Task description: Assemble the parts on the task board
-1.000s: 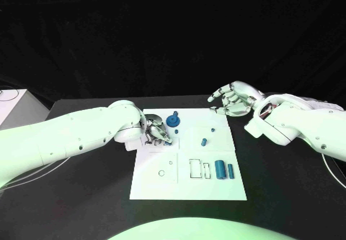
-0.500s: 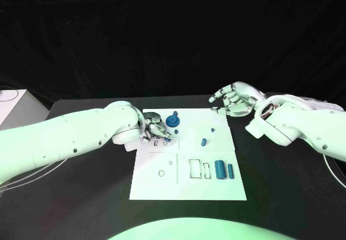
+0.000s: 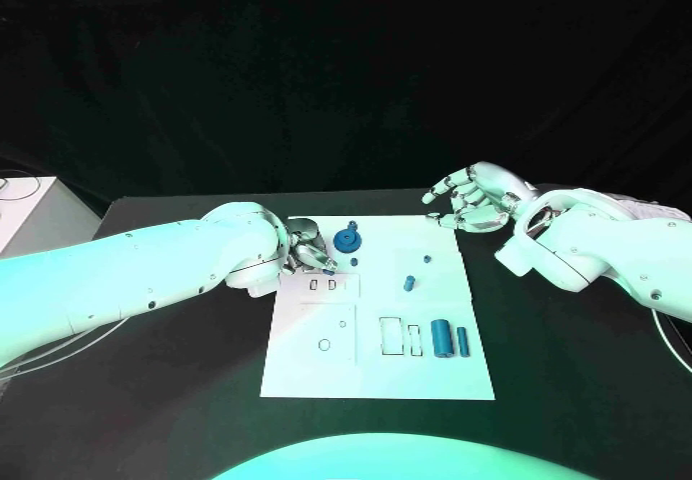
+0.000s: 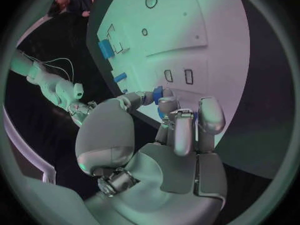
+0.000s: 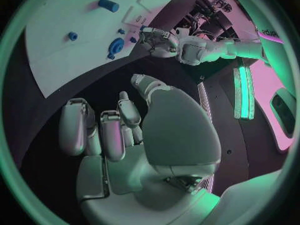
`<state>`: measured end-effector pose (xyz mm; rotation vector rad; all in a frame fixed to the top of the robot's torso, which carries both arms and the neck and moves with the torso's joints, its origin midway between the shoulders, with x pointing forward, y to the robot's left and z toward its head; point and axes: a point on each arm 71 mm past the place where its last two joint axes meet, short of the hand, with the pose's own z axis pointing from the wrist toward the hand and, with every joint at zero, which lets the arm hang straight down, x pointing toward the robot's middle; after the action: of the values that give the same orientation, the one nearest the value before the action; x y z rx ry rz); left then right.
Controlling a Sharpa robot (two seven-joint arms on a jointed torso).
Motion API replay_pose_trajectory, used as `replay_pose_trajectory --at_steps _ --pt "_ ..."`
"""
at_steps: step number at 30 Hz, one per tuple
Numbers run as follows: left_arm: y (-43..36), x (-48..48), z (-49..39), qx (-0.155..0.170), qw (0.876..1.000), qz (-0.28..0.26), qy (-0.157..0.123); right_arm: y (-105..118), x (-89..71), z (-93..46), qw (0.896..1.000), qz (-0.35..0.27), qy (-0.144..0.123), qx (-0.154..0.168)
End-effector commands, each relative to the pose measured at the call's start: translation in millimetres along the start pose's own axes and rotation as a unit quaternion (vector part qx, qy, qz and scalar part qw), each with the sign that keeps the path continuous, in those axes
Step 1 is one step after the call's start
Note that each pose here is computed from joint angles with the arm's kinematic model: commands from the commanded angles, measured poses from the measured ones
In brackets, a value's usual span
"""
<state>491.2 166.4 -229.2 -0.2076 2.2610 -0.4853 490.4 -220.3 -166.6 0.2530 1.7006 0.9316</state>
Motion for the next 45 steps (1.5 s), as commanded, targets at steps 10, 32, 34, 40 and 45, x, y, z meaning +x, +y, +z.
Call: replay_pose_trajectory --at_steps 10,32,34,40,45 --pt "-0.3 6.5 3.1 -0.004 1.000 0.026 -0.008 -2.8 -4.0 -0.2 1.000 0.000 -0.018 0.006" --pt "-4.2 14.4 4.6 0.000 0.999 0.040 0.017 -5.4 -6.7 0.3 0.999 -0.002 -0.035 0.022" --pt "-4.2 14.9 4.6 0.000 0.999 0.042 0.018 -5.4 -6.6 0.4 0.999 -0.002 -0.035 0.022" --pt "-4.0 15.4 4.8 -0.001 0.999 0.046 0.018 -5.2 -6.3 0.7 0.999 -0.002 -0.034 0.022" --pt "-3.6 15.9 5.0 -0.001 0.999 0.048 0.019 -4.5 -6.0 1.3 0.999 -0.006 -0.034 0.020"
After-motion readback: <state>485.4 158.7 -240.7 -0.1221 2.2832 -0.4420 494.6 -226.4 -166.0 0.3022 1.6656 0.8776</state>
